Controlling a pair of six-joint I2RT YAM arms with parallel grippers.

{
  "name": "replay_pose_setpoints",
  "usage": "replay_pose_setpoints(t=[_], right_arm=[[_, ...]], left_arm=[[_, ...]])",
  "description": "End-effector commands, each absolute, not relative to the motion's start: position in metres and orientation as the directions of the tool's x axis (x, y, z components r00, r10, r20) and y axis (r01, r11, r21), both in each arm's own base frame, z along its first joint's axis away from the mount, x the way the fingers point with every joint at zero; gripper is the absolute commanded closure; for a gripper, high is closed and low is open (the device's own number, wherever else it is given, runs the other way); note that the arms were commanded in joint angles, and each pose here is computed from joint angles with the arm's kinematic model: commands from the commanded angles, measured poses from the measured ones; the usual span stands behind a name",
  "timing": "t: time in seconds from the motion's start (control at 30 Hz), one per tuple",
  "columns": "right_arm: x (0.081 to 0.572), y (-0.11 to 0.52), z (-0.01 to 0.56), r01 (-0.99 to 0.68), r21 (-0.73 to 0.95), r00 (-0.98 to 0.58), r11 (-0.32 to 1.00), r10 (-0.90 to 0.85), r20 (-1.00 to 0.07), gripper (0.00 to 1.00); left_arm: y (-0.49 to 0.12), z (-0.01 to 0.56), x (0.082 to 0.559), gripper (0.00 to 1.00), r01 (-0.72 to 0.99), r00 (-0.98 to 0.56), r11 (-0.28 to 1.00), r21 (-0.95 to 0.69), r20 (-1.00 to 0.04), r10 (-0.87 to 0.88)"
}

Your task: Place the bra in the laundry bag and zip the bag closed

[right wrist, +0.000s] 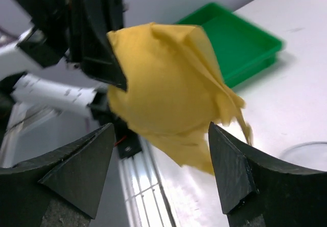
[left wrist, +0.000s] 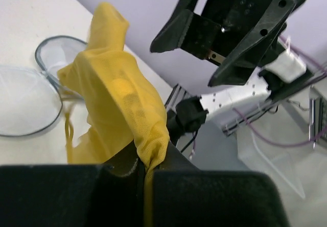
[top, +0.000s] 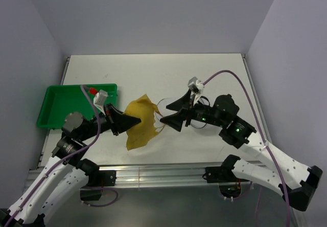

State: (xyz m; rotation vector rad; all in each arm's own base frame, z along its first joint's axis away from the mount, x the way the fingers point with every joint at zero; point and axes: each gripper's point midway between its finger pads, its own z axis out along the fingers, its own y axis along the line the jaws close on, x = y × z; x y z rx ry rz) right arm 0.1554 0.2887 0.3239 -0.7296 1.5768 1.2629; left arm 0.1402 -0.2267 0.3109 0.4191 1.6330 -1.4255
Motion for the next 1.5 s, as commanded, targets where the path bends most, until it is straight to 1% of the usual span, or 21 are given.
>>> replay_pose_setpoints(t=[0.0, 0.03, 0.13, 0.17, 0.23, 0.27, 0.33, 0.37, 0.4, 0.57, 0.63, 0.73, 0.8, 1.0, 1.07, 1.1, 1.17, 1.23, 1.27, 1.37, 1.47], right_arm=[[0.190, 0.258, 0.317, -0.781, 0.395, -0.341, 0.483, 0.201, -0.918, 0.19], [0.193, 0.251, 0.312, -0.756, 0.416, -0.352, 0.506, 0.223, -0.909, 0.21], [0.224, 0.219, 0.292, -0.607, 0.455, -0.363, 0.652, 0.282, -0.888, 0.26], [0.240, 0.202, 0.280, -0.512, 0.446, -0.345, 0.734, 0.300, -0.889, 0.27], [0.259, 0.174, 0.258, -0.365, 0.406, -0.338, 0.838, 0.287, -0.896, 0.30], [0.272, 0.152, 0.245, -0.241, 0.369, -0.309, 0.898, 0.289, -0.906, 0.32], [0.286, 0.129, 0.222, -0.116, 0.294, -0.316, 0.949, 0.245, -0.917, 0.38], [0.291, 0.121, 0.219, -0.076, 0.268, -0.318, 0.960, 0.231, -0.919, 0.40], [0.294, 0.111, 0.212, -0.025, 0.233, -0.327, 0.972, 0.212, -0.921, 0.40], [0.305, 0.086, 0.192, 0.098, 0.100, -0.376, 0.990, 0.130, -0.918, 0.41], [0.307, 0.082, 0.183, 0.118, 0.061, -0.407, 0.991, 0.104, -0.908, 0.44], [0.307, 0.078, 0.168, 0.135, 0.027, -0.451, 0.990, 0.086, -0.889, 0.46], [0.310, 0.074, 0.159, 0.164, 0.025, -0.470, 0.986, 0.100, -0.877, 0.48], [0.321, 0.074, 0.141, 0.163, 0.035, -0.515, 0.986, 0.115, -0.850, 0.50], [0.323, 0.079, 0.140, 0.143, 0.055, -0.517, 0.988, 0.122, -0.847, 0.63], [0.324, 0.082, 0.143, 0.134, 0.072, -0.509, 0.988, 0.131, -0.851, 0.75], [0.324, 0.085, 0.144, 0.120, 0.091, -0.502, 0.989, 0.140, -0.853, 0.89], [0.325, 0.091, 0.147, 0.094, 0.117, -0.495, 0.989, 0.149, -0.856, 0.92], [0.325, 0.093, 0.147, 0.090, 0.120, -0.498, 0.989, 0.149, -0.854, 1.00], [0.324, 0.103, 0.147, 0.054, 0.167, -0.504, 0.984, 0.172, -0.847, 1.00], [0.322, 0.124, 0.156, -0.020, 0.285, -0.490, 0.958, 0.239, -0.838, 1.00]], left_arm=[[-0.226, 0.346, 0.151, 1.00, 0.766, -0.470, 0.230, -0.600, -0.767, -0.436], [-0.228, 0.346, 0.154, 1.00, 0.763, -0.475, 0.226, -0.605, -0.763, -0.439], [-0.232, 0.353, 0.155, 1.00, 0.771, -0.480, 0.191, -0.608, -0.751, -0.453], [-0.233, 0.356, 0.157, 1.00, 0.777, -0.475, 0.180, -0.603, -0.749, -0.461], [-0.235, 0.362, 0.157, 1.00, 0.778, -0.480, 0.156, -0.608, -0.737, -0.477], [-0.236, 0.367, 0.158, 1.00, 0.784, -0.477, 0.138, -0.606, -0.729, -0.490], [-0.238, 0.373, 0.160, 1.00, 0.789, -0.472, 0.122, -0.602, -0.722, -0.506], [-0.242, 0.374, 0.164, 1.00, 0.788, -0.475, 0.117, -0.605, -0.717, -0.510], [-0.243, 0.378, 0.165, 1.00, 0.791, -0.472, 0.112, -0.602, -0.717, -0.513], [-0.259, 0.374, 0.176, 1.00, 0.778, -0.499, 0.111, -0.618, -0.716, -0.489], [-0.263, 0.372, 0.181, 1.00, 0.775, -0.500, 0.119, -0.621, -0.717, -0.487], [-0.269, 0.371, 0.183, 1.00, 0.776, -0.507, 0.103, -0.622, -0.712, -0.486], [-0.271, 0.377, 0.183, 1.00, 0.782, -0.506, 0.081, -0.617, -0.707, -0.495], [-0.283, 0.385, 0.183, 1.00, 0.788, -0.536, 0.011, -0.616, -0.695, -0.479], [-0.286, 0.383, 0.184, 1.00, 0.785, -0.538, 0.014, -0.619, -0.693, -0.479], [-0.286, 0.384, 0.184, 1.00, 0.786, -0.536, 0.014, -0.618, -0.693, -0.483], [-0.286, 0.384, 0.185, 1.00, 0.784, -0.534, 0.014, -0.621, -0.685, -0.495], [-0.286, 0.387, 0.185, 1.00, 0.787, -0.529, 0.005, -0.616, -0.680, -0.508], [-0.286, 0.388, 0.186, 1.00, 0.782, -0.535, 0.000, -0.623, -0.671, -0.513], [-0.288, 0.391, 0.186, 1.00, 0.781, -0.541, -0.024, -0.625, -0.657, -0.525], [-0.289, 0.396, 0.184, 1.00, 0.782, -0.543, -0.045, -0.622, -0.644, -0.539]])
